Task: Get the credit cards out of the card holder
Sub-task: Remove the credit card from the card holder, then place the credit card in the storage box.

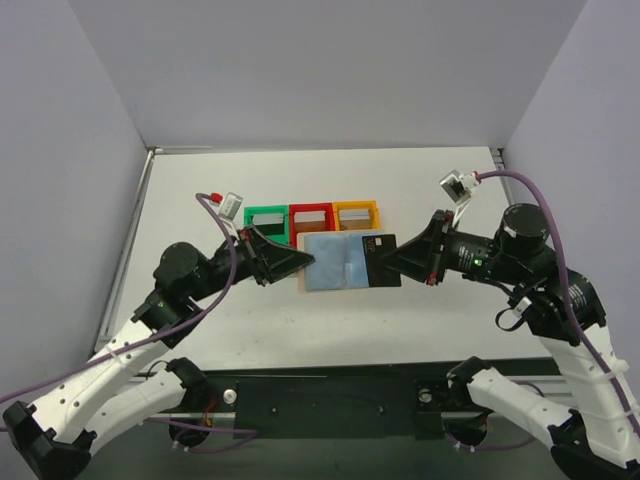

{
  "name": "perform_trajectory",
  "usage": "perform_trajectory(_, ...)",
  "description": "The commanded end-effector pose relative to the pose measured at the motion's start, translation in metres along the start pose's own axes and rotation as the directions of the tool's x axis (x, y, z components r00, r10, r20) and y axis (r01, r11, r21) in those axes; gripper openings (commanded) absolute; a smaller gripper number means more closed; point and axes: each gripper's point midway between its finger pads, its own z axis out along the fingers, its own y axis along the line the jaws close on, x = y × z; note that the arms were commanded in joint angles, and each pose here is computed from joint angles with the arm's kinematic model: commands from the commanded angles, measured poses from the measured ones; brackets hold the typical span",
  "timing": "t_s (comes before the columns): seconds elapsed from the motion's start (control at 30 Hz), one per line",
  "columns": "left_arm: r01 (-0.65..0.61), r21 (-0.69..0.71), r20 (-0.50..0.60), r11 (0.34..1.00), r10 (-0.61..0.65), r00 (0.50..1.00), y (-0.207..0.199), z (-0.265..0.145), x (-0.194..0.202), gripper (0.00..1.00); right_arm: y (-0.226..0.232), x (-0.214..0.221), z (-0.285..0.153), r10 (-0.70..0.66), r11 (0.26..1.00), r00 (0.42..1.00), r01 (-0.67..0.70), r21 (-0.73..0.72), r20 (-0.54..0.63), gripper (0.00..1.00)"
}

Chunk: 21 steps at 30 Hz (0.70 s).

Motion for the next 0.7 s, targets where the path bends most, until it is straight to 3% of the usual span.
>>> perform_trajectory(0.0, -0.033, -0.049, -0.004, 0.998, 0.033, 0.999, 0.013, -0.002, 0.002, 0.00, -0.014, 0.004, -0.002, -0.090, 0.992, 0.993, 0.096, 0.086, -0.073, 0.00)
perform_trajectory(0.17, -0.069, -0.148, -0.023, 0.987, 0.066, 0.998, 0.033, -0.006, 0.006, 0.00, -0.018, 0.007, -0.005, -0.299, 0.924, 0.934, 0.335, 0.183, -0.197, 0.00)
perform_trajectory(0.47, -0.098, -0.217, -0.022, 0.971, 0.096, 0.995, 0.047, -0.029, 0.014, 0.00, -0.063, 0.016, -0.007, -0.427, 0.741, 0.792, 0.584, 0.333, -0.436, 0.00)
perform_trajectory(0.67, -0.096, -0.388, -0.014, 0.917, 0.099, 0.995, 0.075, -0.057, 0.019, 0.00, -0.083, 0.025, 0.014, -0.570, 0.547, 0.573, 0.800, 0.248, -0.589, 0.00)
